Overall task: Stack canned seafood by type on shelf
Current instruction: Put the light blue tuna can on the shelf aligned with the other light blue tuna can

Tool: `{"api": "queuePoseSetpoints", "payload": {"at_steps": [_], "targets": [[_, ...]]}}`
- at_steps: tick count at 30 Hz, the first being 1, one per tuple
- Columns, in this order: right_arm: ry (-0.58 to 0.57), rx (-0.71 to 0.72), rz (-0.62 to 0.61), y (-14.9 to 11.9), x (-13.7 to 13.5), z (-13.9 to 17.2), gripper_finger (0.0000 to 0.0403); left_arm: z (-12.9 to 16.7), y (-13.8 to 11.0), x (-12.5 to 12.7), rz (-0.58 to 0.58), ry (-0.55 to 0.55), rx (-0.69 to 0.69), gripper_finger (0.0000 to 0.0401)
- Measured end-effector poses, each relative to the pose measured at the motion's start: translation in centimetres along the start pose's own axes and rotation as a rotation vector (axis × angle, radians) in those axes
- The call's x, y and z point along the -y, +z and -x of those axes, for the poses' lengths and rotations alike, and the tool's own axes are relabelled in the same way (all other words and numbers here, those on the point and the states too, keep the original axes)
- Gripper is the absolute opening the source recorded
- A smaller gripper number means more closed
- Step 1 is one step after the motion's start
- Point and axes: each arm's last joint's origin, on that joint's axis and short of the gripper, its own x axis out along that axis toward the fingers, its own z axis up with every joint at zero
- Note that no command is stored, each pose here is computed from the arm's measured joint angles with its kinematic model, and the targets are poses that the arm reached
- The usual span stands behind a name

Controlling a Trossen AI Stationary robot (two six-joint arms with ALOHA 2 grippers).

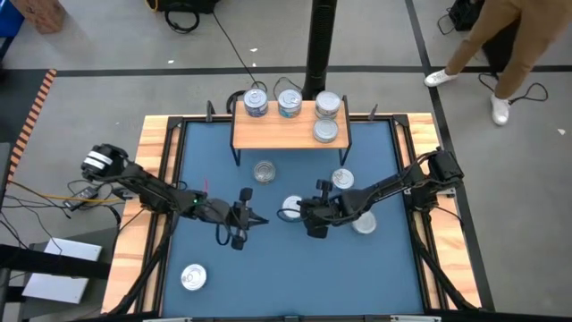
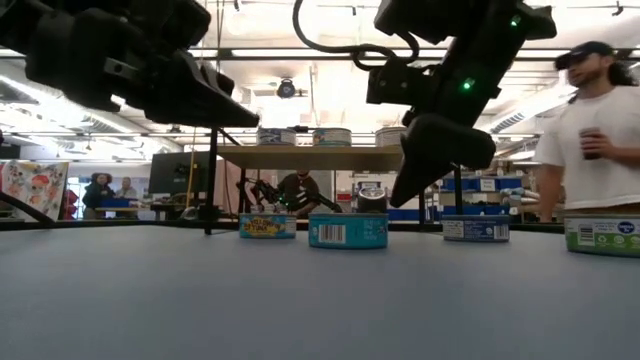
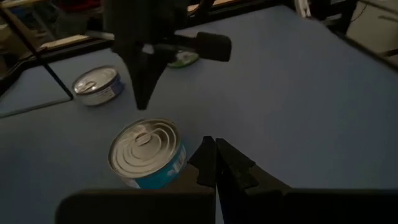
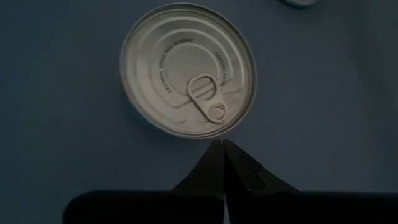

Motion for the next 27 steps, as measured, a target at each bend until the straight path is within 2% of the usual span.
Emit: {"api": "queuePoseSetpoints", "payload": {"at_steps": [6,13,19,27], "targets": [[-0.023,0.017,-0.048,-0.5,0.6,-0.9,0.0002,-0.6,-0.9,0.3,-0.018,-0.003,-0.046,0.0001],[0.041,0.092,-0.075,-1.0,0.8,-2.4,0.0002,-2.8,-1.2,0.0,-0.028,0.042,-0.097,0.0016],[0.126,0.153,-0.069,-0.3,0.5,-2.3,0.0002,-5.1,-0.5,0.2,-0.165,0.08,-0.148,0.005],[0.13,0.166,-0.054,-0.2,0.5,-2.2,0.0002,-7.3,-0.3,0.6,-0.298,0.061,-0.273,0.011]]}}
